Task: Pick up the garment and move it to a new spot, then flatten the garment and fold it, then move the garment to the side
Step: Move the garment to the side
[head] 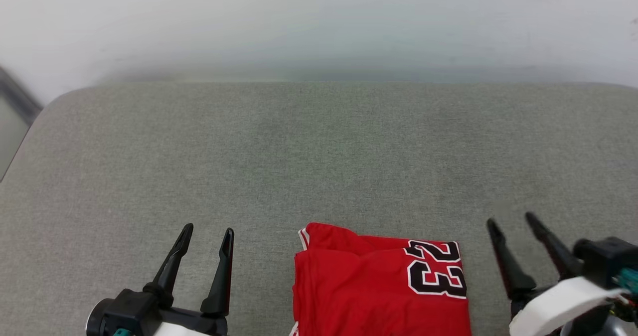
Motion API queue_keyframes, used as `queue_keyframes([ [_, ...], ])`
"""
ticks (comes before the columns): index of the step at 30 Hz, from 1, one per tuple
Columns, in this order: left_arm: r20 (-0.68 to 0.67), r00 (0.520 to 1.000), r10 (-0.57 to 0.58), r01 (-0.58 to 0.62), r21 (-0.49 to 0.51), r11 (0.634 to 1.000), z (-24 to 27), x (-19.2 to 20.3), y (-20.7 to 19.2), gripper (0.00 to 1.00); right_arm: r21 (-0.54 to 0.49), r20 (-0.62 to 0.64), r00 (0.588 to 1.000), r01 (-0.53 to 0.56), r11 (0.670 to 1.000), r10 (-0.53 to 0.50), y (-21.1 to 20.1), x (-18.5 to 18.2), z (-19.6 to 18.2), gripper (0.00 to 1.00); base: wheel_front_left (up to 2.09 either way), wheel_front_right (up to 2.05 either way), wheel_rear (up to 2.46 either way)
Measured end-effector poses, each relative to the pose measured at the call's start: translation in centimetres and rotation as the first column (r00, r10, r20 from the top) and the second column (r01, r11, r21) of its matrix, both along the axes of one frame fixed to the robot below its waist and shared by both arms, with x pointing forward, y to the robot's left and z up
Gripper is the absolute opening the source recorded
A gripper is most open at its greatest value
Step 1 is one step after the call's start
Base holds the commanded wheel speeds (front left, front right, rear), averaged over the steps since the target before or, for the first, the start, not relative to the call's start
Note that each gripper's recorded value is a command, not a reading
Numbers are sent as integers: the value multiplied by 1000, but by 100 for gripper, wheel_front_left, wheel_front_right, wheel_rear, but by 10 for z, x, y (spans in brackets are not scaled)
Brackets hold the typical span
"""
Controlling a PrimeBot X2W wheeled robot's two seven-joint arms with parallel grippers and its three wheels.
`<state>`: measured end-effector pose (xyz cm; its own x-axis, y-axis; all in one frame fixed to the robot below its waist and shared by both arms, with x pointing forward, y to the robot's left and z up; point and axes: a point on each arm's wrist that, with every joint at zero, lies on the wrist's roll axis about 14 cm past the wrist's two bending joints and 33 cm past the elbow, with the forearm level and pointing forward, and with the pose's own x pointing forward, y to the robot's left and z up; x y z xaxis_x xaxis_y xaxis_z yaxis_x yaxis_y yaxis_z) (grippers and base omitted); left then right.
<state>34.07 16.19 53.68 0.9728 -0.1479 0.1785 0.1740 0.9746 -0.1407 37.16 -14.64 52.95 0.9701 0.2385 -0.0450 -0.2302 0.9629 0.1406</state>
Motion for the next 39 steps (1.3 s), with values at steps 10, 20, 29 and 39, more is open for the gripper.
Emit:
queue_keyframes([
  [10,-34,999,10,-10,-2,1000,-11,6,2,100,-64,-565,817,-179,982,112,20,-30,-73,100,0,0,0],
  [20,-85,995,52,-50,16,999,-26,13,15,100,-90,-768,631,-269,959,105,39,-32,-126,100,0,0,0],
  [29,-114,990,84,-82,28,996,-34,14,25,100,-37,-835,528,-332,943,153,65,-31,-163,100,0,0,0],
  [39,-138,988,71,-70,15,997,-42,14,19,100,-103,-825,544,-415,904,155,75,-24,-170,0,0,0,0],
])
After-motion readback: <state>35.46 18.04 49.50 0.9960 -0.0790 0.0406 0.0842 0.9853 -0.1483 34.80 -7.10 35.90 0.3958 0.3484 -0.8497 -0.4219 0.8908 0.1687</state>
